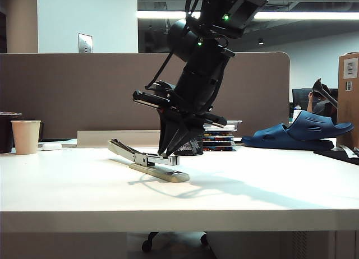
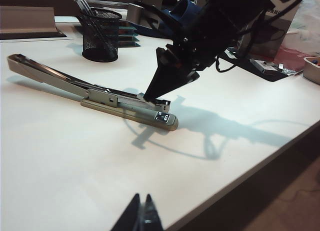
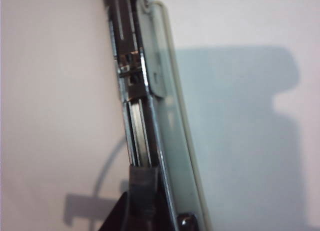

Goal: Pick up a set of staples and put them into the open stapler.

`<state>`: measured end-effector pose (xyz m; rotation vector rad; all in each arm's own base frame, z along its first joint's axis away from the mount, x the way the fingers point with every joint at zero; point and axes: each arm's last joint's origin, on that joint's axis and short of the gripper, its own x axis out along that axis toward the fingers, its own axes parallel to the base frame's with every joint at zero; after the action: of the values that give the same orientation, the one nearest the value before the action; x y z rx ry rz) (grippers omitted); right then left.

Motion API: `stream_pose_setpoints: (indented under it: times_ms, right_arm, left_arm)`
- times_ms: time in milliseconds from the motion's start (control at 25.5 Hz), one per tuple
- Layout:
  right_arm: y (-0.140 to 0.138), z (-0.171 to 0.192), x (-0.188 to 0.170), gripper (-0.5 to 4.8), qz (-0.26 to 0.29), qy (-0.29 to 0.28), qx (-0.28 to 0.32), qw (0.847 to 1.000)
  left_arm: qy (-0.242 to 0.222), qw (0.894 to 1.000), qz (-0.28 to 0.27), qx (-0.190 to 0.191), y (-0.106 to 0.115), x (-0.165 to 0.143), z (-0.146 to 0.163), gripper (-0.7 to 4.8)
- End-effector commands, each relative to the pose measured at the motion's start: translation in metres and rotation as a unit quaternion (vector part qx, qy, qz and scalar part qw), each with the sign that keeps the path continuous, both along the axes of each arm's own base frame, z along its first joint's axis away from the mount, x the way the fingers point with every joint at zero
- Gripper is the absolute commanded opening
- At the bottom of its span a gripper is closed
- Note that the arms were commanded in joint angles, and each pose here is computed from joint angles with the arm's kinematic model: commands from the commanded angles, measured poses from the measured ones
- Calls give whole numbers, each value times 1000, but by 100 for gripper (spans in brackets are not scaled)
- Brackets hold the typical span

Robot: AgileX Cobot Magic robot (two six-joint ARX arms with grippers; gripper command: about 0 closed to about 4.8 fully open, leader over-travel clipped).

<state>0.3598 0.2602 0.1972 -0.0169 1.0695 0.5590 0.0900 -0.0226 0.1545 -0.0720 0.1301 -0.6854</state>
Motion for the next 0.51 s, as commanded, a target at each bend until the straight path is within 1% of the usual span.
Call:
stream_pose_setpoints:
  times_ms: [39,78,196,235,274,470,509]
  right_arm:
    - [-2,9,3,65,-7,-8,-3,1000]
    - [-1,13,4,96,-7,-13,0,1000]
    - [0,15,4,100,-4,-14,6,1000]
    - [0,15,4,132,-3,-13,6,1000]
    - [0,15,4,149,-3,-13,6,1000]
    - [0,14,4,144,-6,-15,3,1000]
    - [-1,14,5,144,-8,-23,-4,1000]
  left_arm:
    - [-4,1000,0,0,0,0,1,-6]
    - [-4,1000,0,0,0,0,1,-6]
    - [-5,1000,-1,0,0,0,1,-6]
    - [-5,1000,0,0,0,0,1,-6]
    - [-5,1000,-1,0,0,0,1,-6]
    - [-4,1000,-1,0,0,0,1,-6]
    - [-4,1000,0,-1,0,0,1,-6]
